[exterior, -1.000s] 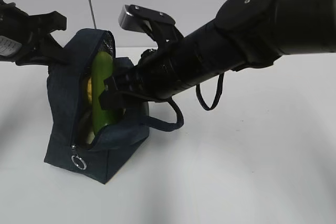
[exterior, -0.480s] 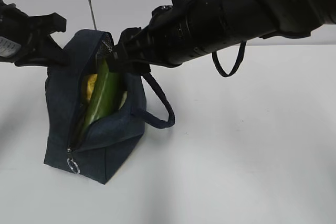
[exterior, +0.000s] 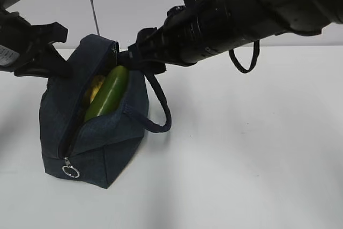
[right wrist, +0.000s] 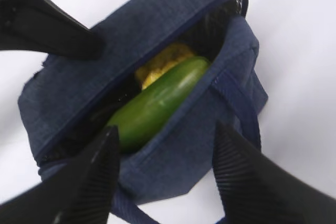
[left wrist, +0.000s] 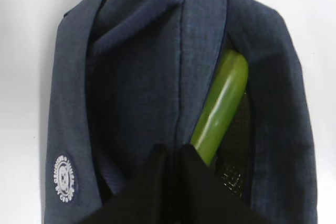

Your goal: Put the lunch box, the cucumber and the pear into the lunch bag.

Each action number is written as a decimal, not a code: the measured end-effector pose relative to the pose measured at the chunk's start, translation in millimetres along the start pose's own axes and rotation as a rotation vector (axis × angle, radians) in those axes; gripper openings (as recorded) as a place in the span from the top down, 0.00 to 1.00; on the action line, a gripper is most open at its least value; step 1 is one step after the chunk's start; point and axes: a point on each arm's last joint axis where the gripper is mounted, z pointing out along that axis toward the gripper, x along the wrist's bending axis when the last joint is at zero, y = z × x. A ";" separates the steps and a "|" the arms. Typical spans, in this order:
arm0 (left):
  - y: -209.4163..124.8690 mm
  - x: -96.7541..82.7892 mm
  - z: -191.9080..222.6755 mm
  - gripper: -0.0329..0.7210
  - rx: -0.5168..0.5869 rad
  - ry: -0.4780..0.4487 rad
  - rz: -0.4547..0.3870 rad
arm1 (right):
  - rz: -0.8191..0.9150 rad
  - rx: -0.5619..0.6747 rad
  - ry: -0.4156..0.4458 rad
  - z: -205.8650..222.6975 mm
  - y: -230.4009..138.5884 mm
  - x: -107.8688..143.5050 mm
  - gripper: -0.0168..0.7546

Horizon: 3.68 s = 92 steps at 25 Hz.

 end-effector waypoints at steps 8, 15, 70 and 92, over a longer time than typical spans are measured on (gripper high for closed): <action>-2.4 -0.4 0.0 0.95 0.026 -0.005 0.002 | 0.107 0.122 -0.030 -1.2 -9.0 -2.3 0.40; -2.2 -2.6 0.0 0.95 0.024 -0.028 -0.016 | 0.143 0.205 -0.039 15.4 17.5 -4.4 0.40; 1.2 -2.0 0.0 0.95 -0.014 -0.022 0.031 | 0.153 0.538 -0.170 77.7 51.4 -9.8 0.96; -5.2 -54.0 14.0 0.95 -0.064 -0.196 0.072 | -0.007 0.444 -0.397 16.2 80.3 -21.6 0.96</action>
